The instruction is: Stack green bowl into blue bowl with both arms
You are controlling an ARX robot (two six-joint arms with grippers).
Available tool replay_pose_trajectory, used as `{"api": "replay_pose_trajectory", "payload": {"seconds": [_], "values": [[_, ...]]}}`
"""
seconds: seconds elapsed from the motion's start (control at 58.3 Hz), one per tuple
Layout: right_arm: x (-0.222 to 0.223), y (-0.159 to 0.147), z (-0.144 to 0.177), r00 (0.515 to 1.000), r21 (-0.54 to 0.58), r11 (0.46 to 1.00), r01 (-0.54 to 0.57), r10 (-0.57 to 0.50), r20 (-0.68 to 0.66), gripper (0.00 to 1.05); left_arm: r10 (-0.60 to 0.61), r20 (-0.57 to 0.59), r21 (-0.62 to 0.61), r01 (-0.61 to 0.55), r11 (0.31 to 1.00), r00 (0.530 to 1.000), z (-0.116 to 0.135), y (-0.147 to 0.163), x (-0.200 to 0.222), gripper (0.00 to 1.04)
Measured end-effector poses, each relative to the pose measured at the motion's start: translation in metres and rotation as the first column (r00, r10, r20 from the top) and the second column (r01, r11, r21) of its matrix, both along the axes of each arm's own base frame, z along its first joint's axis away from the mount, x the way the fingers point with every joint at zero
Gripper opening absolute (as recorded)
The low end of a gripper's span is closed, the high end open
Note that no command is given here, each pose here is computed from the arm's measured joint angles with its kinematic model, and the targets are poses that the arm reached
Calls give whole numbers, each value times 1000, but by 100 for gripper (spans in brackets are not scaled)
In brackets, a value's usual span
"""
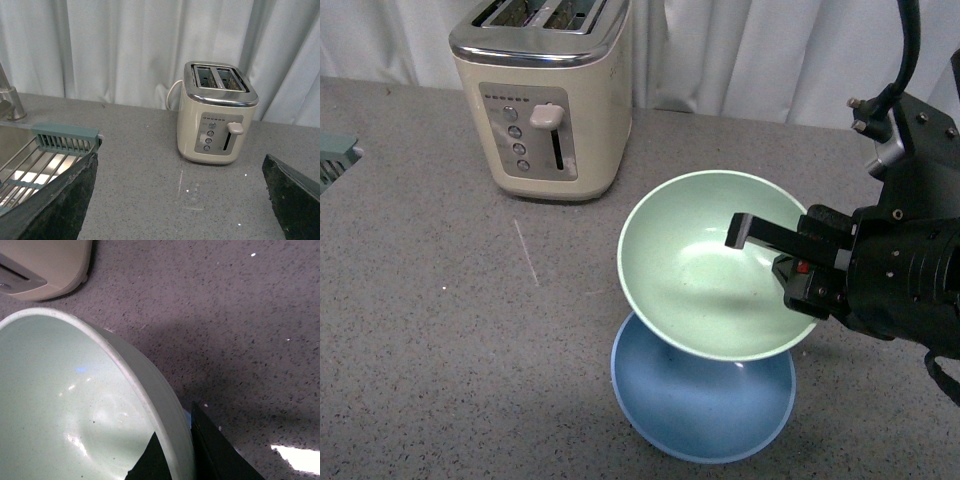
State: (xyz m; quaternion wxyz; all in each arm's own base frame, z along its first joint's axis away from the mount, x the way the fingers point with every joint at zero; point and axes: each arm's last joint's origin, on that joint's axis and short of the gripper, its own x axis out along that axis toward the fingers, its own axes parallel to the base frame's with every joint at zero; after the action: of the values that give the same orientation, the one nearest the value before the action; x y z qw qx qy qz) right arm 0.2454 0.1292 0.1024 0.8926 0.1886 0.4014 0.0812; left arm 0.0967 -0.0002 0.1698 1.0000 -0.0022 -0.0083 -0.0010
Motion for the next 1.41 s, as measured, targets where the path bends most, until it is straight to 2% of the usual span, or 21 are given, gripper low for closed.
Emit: {"api": "replay_pose_trajectory", "payload": {"seconds": [0.343,0.686,0.806,0.858,0.909,0.995,1.012,1.063,1.115,1.166,1.201,1.252,1.321,1.406], "values": [[-16,8,-2,999,14,999,-39,39,-30,5,0,0,0,0,1000,1000,0,0,0,98],[-17,4,0,1000,2,1000,-18,18,-23,62,0,0,0,0,1000,1000,0,0,0,98],[-14,-8,8,999,-35,999,41,-41,18,81,0,0,0,0,1000,1000,0,0,0,98],[-13,-19,13,995,-74,994,87,-83,56,93,0,0,0,0,1000,1000,0,0,0,98],[-12,-27,17,992,-82,990,112,-107,68,98,0,0,0,0,1000,1000,0,0,0,98],[-13,-40,14,974,-152,975,163,-134,183,89,0,0,0,0,1000,1000,0,0,0,98],[-14,-45,10,962,-172,968,185,-142,232,83,0,0,0,0,1000,1000,0,0,0,98],[-20,-55,5,933,-197,959,206,-132,335,76,-2,0,0,2,1000,1000,0,0,0,98],[-32,-70,6,885,-225,951,210,-87,457,67,1,0,0,-1,1000,1000,0,0,0,98],[-45,-83,20,793,-220,944,245,-64,606,58,2,-2,0,-2,1000,1000,0,0,0,98],[-50,-90,30,742,-220,938,267,-54,669,53,3,-2,0,-3,1000,1000,0,0,0,98],[-59,-97,42,693,-224,933,283,-38,720,44,2,-1,0,-2,1000,1000,0,0,0,98],[-71,-104,45,687,-245,928,282,-16,727,33,0,-1,0,0,1000,1000,0,0,0,98],[-84,-114,48,713,-277,922,269,2,701,17,0,0,0,0,1000,1000,0,0,0,98]]}}
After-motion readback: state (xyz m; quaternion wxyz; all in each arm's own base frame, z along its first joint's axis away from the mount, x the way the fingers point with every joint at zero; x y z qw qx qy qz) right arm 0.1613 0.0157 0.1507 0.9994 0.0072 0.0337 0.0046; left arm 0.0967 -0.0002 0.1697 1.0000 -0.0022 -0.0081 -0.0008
